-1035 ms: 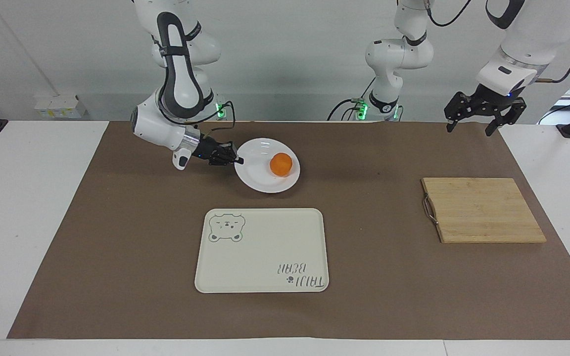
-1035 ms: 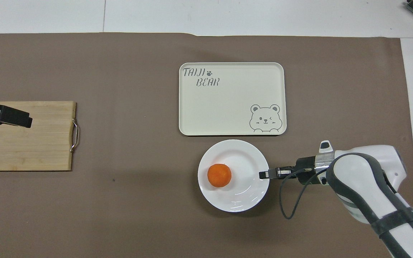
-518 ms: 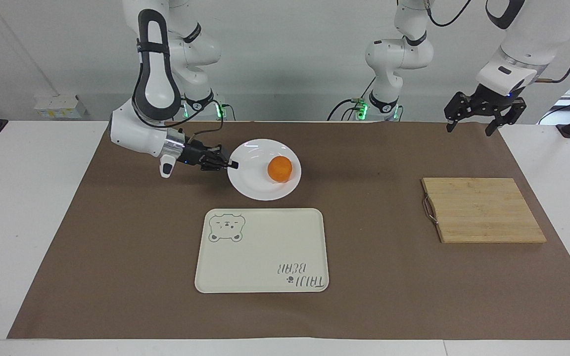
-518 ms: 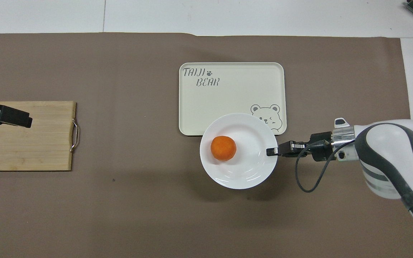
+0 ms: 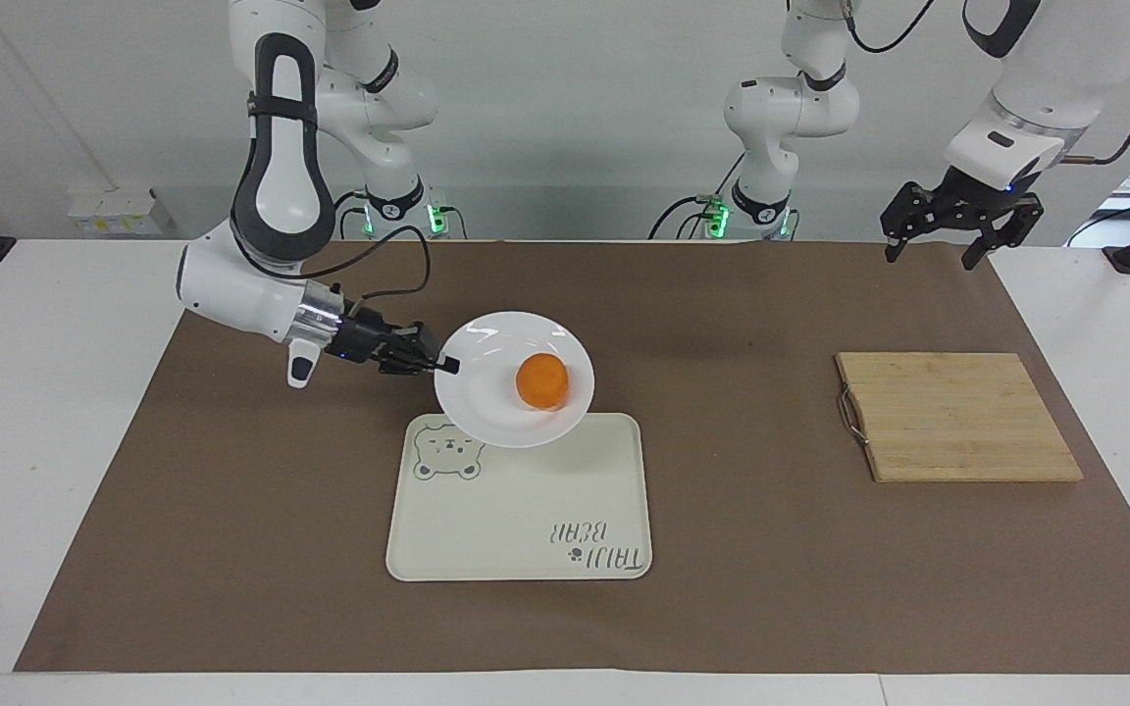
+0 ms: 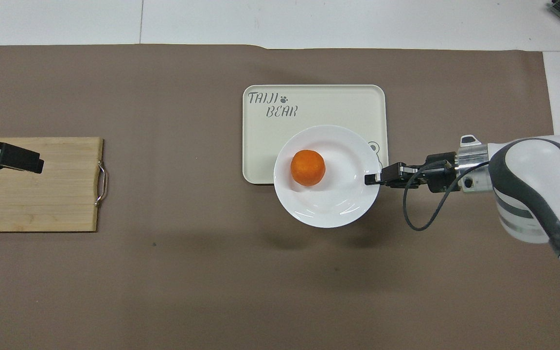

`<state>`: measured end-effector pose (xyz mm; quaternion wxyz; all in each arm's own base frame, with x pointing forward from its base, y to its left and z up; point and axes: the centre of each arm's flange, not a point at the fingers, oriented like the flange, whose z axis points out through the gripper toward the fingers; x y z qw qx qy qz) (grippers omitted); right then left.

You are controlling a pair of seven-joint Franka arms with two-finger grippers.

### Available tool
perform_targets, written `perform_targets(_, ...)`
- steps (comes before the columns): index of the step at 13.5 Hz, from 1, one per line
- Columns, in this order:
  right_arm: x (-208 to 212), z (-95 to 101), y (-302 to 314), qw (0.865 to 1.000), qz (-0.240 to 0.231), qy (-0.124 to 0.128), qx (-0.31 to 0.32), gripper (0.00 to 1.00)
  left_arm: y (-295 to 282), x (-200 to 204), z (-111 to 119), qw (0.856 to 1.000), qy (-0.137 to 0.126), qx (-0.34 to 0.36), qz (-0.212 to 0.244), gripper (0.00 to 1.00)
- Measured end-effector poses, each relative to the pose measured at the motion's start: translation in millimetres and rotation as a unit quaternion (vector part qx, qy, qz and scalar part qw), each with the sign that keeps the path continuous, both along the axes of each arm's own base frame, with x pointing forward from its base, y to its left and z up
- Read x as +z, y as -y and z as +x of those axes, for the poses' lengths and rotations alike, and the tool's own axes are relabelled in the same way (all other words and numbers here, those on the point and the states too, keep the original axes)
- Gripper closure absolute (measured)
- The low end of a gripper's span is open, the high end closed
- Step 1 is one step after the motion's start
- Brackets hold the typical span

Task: Place orange and plate with both arms
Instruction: 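Carry the plate with the right gripper and lower it onto the tray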

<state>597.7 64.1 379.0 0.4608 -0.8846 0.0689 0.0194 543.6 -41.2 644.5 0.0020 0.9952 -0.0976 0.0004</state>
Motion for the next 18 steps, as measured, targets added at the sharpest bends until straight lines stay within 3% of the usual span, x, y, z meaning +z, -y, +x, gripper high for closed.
perform_targets(3,-16.7,36.9,-5.7,0.999,0.020,-0.008,-0.030,0.96,0.0,0.0,0.0,1.000,0.000,0.000,0.000,0.00)
perform_targets(6,-39.4,68.0,-14.1,0.998,0.004,-0.004,-0.060,0.96,0.0,0.0,0.0,1.000,0.000,0.000,0.000,0.00)
perform_targets(14,-109.7,69.0,-28.1,0.999,-0.012,-0.023,-0.039,0.96,0.0,0.0,0.0,1.000,0.000,0.000,0.000,0.00)
perform_targets(18,-117.2,67.2,-34.9,0.999,-0.015,-0.022,-0.030,0.96,0.0,0.0,0.0,1.000,0.000,0.000,0.000,0.00)
